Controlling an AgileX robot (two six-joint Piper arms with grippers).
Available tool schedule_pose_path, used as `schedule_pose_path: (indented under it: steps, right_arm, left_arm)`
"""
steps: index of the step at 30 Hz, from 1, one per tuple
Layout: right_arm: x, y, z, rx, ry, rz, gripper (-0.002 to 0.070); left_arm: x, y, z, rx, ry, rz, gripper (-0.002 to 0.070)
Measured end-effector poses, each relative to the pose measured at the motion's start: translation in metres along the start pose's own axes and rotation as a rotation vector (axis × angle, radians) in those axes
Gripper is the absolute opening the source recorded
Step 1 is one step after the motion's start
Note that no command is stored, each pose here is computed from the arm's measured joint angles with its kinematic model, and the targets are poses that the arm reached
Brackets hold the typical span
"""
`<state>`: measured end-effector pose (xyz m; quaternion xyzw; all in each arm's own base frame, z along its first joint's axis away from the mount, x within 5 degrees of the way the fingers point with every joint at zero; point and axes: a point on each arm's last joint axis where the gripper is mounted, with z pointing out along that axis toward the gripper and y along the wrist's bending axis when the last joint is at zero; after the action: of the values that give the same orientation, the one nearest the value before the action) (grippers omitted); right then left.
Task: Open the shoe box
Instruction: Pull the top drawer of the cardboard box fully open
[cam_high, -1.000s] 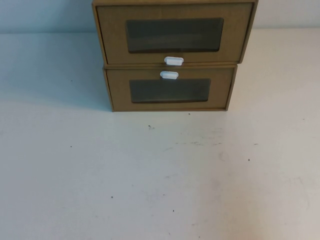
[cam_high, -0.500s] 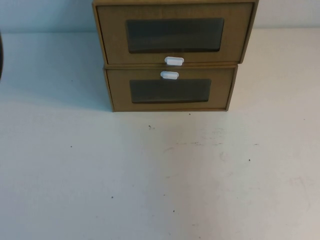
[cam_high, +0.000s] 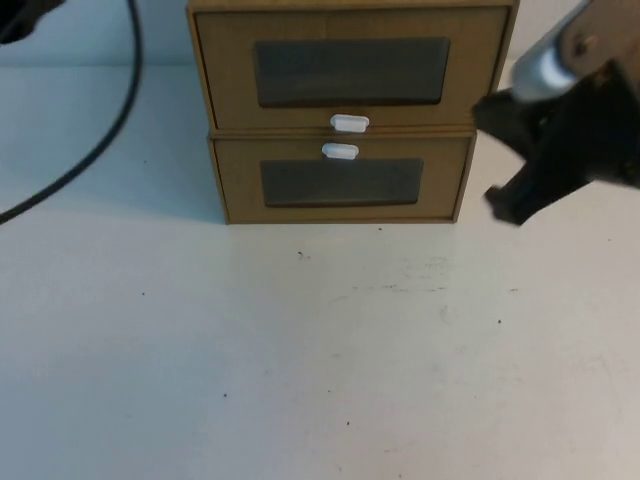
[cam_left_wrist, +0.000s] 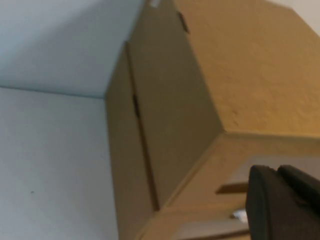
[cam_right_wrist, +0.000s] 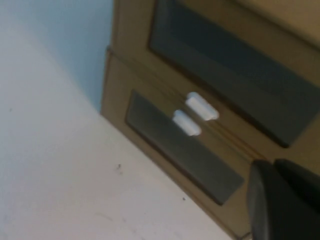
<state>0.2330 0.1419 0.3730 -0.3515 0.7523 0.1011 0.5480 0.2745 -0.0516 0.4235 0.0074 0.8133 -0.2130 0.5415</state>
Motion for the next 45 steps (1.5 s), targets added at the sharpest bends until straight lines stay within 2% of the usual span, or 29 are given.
schedule_pose_path:
  steps: [3, 6, 10, 13, 15, 18, 21, 25, 28, 33, 39, 45]
  right_arm:
    - [0.003, 0.024, 0.015, -0.081, 0.057, -0.146, -0.0013]
    - [0.01, 0.044, 0.026, -0.145, 0.123, -0.275, -0.0014]
    - [0.017, 0.059, 0.039, -0.188, 0.183, -0.357, -0.0013]
    - [0.022, 0.069, 0.046, -0.186, 0.227, -0.444, -0.0013]
    - [0.026, 0.074, 0.051, -0.151, 0.268, -0.594, -0.0013]
    - [0.032, 0.076, 0.062, -0.033, 0.358, -0.814, -0.0013]
    - [0.034, 0.072, 0.075, 0.13, 0.39, -0.91, -0.0013]
    - [0.031, 0.07, 0.091, 0.268, 0.31, -0.895, -0.0013]
    - [0.031, 0.076, 0.106, 0.317, 0.253, -0.91, -0.0013]
    - [0.039, 0.087, 0.129, 0.306, 0.25, -0.932, -0.0013]
    - [0.055, 0.091, 0.152, 0.347, 0.314, -0.881, -0.0013]
    - [0.048, 0.091, 0.16, 0.378, 0.294, -0.828, -0.0013]
  left_arm:
    - [-0.005, -0.017, 0.014, 0.107, 0.111, 0.16, -0.0006]
    - [-0.021, -0.028, 0.026, 0.179, 0.17, 0.253, -0.0005]
    - [-0.04, -0.033, 0.049, 0.237, 0.208, 0.306, -0.0005]
    - [-0.05, -0.039, 0.066, 0.329, 0.227, 0.315, -0.0006]
    - [-0.052, -0.043, 0.079, 0.403, 0.239, 0.288, -0.0005]
    - [-0.053, -0.047, 0.095, 0.507, 0.239, 0.242, -0.0006]
    - [-0.051, -0.048, 0.11, 0.565, 0.236, 0.213, -0.0005]
    - [-0.046, -0.044, 0.129, 0.58, 0.257, 0.22, -0.0006]
    - [-0.044, -0.044, 0.138, 0.562, 0.281, 0.266, -0.0006]
    - [-0.043, -0.049, 0.152, 0.524, 0.299, 0.358, -0.0005]
    - [-0.042, -0.052, 0.17, 0.527, 0.28, 0.351, -0.0006]
    - [-0.024, -0.056, 0.194, 0.536, 0.3, 0.349, -0.0005]
